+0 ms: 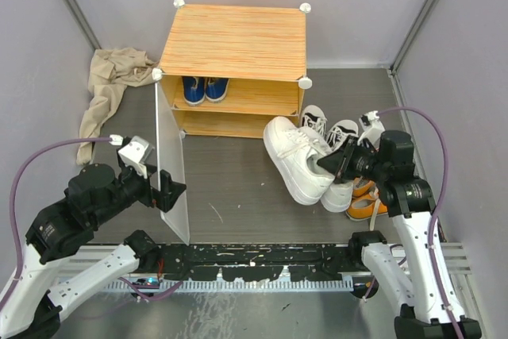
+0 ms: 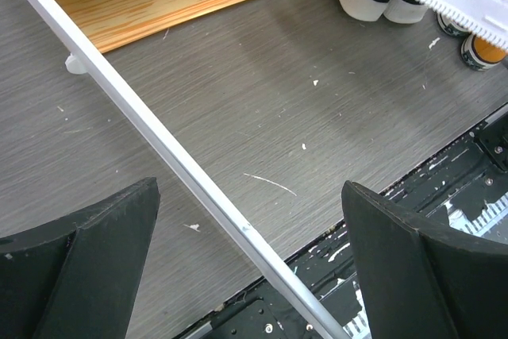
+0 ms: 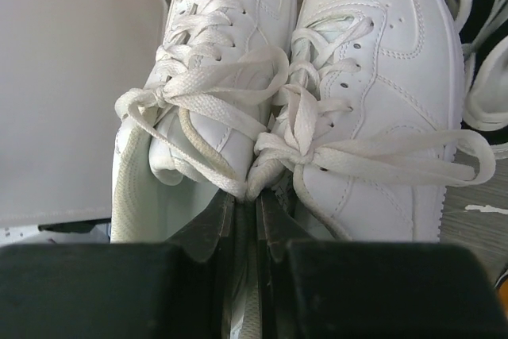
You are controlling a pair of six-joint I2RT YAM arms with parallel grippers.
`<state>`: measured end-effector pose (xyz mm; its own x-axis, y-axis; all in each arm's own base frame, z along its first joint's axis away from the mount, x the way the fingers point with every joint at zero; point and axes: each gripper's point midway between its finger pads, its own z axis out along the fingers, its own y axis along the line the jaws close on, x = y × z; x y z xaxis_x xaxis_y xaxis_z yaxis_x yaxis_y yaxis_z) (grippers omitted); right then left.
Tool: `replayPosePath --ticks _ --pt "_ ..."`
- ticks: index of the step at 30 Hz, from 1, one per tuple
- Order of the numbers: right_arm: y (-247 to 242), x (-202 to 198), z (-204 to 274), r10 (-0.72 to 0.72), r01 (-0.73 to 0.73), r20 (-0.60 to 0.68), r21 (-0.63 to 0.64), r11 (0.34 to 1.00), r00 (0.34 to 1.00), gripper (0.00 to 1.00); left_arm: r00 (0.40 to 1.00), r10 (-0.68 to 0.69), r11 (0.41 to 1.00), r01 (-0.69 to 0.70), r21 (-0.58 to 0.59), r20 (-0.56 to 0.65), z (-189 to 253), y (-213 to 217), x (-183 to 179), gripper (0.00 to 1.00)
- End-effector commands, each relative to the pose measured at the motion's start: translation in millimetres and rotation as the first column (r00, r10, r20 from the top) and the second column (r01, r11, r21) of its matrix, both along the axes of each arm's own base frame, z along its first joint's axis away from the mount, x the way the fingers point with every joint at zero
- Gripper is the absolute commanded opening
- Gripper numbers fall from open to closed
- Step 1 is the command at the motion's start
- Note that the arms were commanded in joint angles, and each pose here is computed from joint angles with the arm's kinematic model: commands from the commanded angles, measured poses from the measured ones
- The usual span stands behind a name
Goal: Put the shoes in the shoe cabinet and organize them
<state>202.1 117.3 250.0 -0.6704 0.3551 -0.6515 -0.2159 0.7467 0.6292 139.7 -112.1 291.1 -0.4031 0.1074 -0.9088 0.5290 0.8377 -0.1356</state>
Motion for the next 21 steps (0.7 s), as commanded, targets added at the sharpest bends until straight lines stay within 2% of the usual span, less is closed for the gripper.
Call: replayPosePath --ticks 1,6,14,16,21 --pt "28 7 64 0.093 -0.101 0.257 0.022 0.995 0.962 0.01 0.998 0.013 1.0 -0.012 -0.013 0.057 11 -4 12 0.98" --pt "54 -3 46 0.168 -0.178 0.206 0.028 0.984 0.964 0.01 0.998 0.02 1.0 -0.019 -0.019 0.061 12 -1 10 0.98" --pt "106 -10 30 0.194 -0.197 0.213 -0.005 0.98 0.958 0.01 0.998 0.02 1.0 -0.019 -0.02 0.053 14 -2 10 0.98" --pt "122 -5 16 0.156 -0.149 0.22 -0.05 0.988 0.963 0.01 0.998 0.02 1.0 -0.019 -0.021 0.051 14 -2 9 0.98" --pt "144 11 -27 -0.031 0.094 0.306 -0.194 0.976 0.951 0.01 0.998 0.029 0.999 -0.027 -0.028 0.05 13 1 7 0.98"
